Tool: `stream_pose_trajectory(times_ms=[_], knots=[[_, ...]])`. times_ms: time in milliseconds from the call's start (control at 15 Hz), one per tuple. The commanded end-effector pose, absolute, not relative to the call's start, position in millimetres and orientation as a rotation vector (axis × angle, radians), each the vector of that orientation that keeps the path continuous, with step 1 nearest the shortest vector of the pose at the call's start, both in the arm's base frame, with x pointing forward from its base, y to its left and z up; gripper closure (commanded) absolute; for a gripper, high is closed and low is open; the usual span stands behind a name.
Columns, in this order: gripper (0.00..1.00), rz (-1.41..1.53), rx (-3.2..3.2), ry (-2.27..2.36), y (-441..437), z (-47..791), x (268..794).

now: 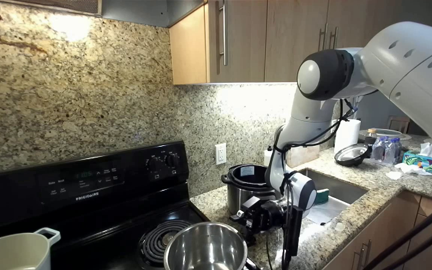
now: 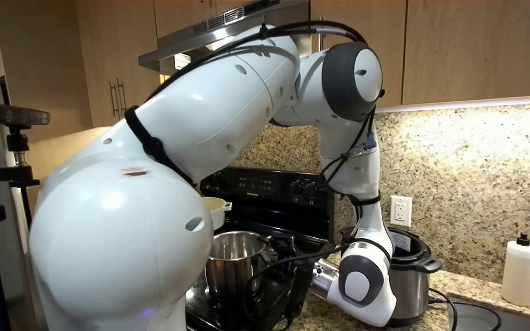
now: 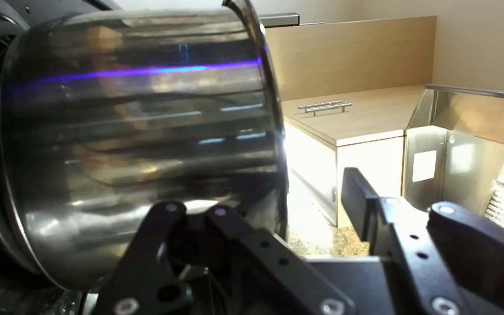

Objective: Remove the metal dish from the cooker and put it on the stovetop

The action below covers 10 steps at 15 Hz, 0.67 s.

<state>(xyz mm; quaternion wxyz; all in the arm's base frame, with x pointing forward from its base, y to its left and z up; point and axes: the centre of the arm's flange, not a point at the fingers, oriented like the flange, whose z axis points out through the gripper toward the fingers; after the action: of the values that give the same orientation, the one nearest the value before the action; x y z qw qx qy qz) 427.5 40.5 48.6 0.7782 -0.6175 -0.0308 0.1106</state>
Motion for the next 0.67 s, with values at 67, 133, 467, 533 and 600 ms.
stream_pose_trajectory(times_ms=[67, 133, 467, 533, 600], knots=[[0.19, 0.21, -1.301, 0.095, 21.0, 16.7, 409.1], [0.13, 0.202, -1.307, 0.105, 17.7, 16.2, 407.6], [0.0, 0.173, -1.357, 0.175, -11.5, 3.1, 393.7], [0.0, 0.168, -1.356, 0.218, -20.6, -4.7, 386.6], [0.0, 0.157, -1.349, 0.268, -31.0, -12.1, 378.1]])
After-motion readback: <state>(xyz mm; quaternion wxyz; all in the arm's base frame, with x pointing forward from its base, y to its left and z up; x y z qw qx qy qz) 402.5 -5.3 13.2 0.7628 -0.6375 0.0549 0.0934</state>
